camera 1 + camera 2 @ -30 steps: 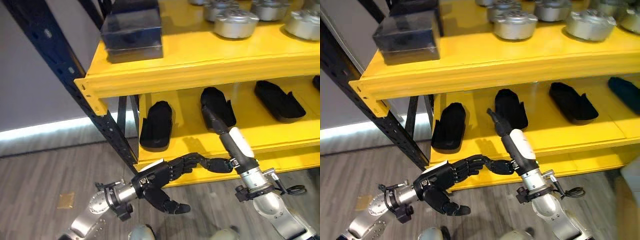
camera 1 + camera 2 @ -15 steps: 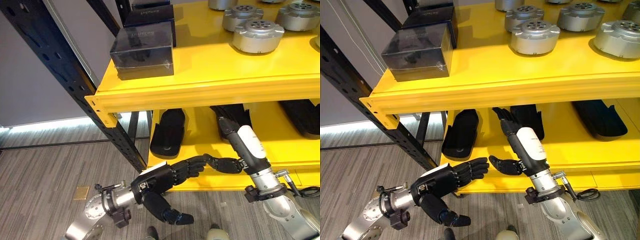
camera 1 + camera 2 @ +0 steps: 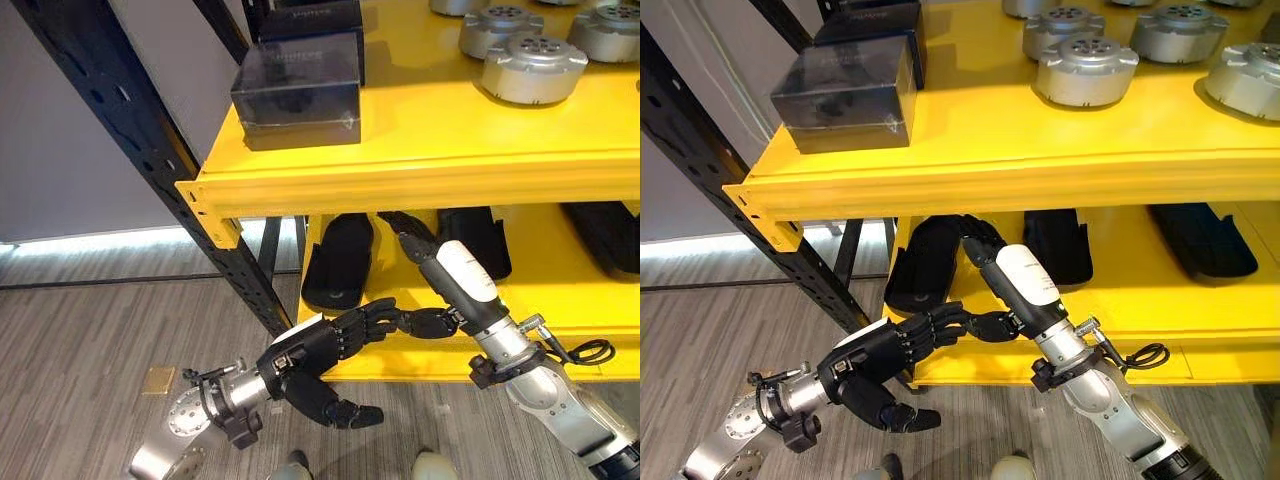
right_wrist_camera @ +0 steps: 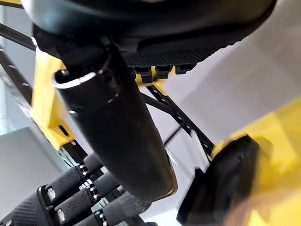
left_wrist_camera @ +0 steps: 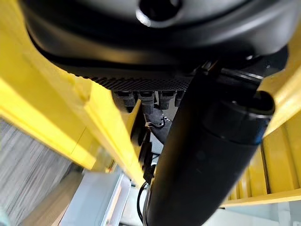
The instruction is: Move parts from the plastic box to the shelf.
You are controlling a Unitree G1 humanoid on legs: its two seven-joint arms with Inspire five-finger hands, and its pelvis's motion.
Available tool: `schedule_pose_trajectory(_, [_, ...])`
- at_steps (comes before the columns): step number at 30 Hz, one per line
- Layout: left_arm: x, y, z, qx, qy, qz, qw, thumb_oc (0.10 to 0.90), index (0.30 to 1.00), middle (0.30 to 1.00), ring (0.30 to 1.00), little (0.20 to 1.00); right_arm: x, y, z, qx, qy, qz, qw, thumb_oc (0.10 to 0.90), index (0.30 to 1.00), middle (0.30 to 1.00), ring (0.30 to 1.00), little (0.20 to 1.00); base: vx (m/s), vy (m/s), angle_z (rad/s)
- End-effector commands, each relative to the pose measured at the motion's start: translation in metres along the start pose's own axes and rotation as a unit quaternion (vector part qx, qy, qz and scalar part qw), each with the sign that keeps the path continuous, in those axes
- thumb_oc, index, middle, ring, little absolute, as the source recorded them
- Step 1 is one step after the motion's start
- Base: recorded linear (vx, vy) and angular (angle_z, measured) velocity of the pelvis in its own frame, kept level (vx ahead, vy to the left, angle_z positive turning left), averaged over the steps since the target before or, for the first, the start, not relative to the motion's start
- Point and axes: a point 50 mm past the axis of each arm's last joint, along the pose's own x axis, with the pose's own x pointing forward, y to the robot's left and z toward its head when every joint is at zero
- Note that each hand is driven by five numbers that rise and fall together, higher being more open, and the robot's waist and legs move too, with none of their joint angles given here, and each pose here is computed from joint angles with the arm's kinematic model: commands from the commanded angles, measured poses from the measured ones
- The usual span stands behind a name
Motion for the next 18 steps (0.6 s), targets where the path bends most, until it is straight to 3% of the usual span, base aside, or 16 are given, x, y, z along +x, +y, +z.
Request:
schedule_pose_trajectory(1, [0.011, -0.005, 0.031, -0.002, -0.106, -0.005, 0.994, 0.9, 1.0, 1.0, 1.0, 1.0, 0.022, -0.03, 0.031, 0.012, -0.108, -0.055, 0.993, 0.9, 1.0, 1.0, 1.0, 1.0, 0.06, 0.224, 0.18])
schedule_pose_trajectory(9, [-0.019, -0.007, 0.028, -0.024, -0.112, 0.025, 0.993, 0.9, 1.0, 1.0, 1.0, 1.0, 0.016, -0.018, 0.03, 0.054, -0.067, -0.031, 0.996, 0.9, 1.0, 1.0, 1.0, 1.0, 0.01, 0.112, 0.01])
schedule_pose_trajectory(18, [-0.022, -0.011, 0.039, -0.014, -0.159, 0.016, 0.987, 0.9, 1.0, 1.0, 1.0, 1.0, 0.023, -0.023, 0.039, 0.063, -0.073, -0.044, 0.994, 0.9, 1.0, 1.0, 1.0, 1.0, -0.07, -0.013, 0.11])
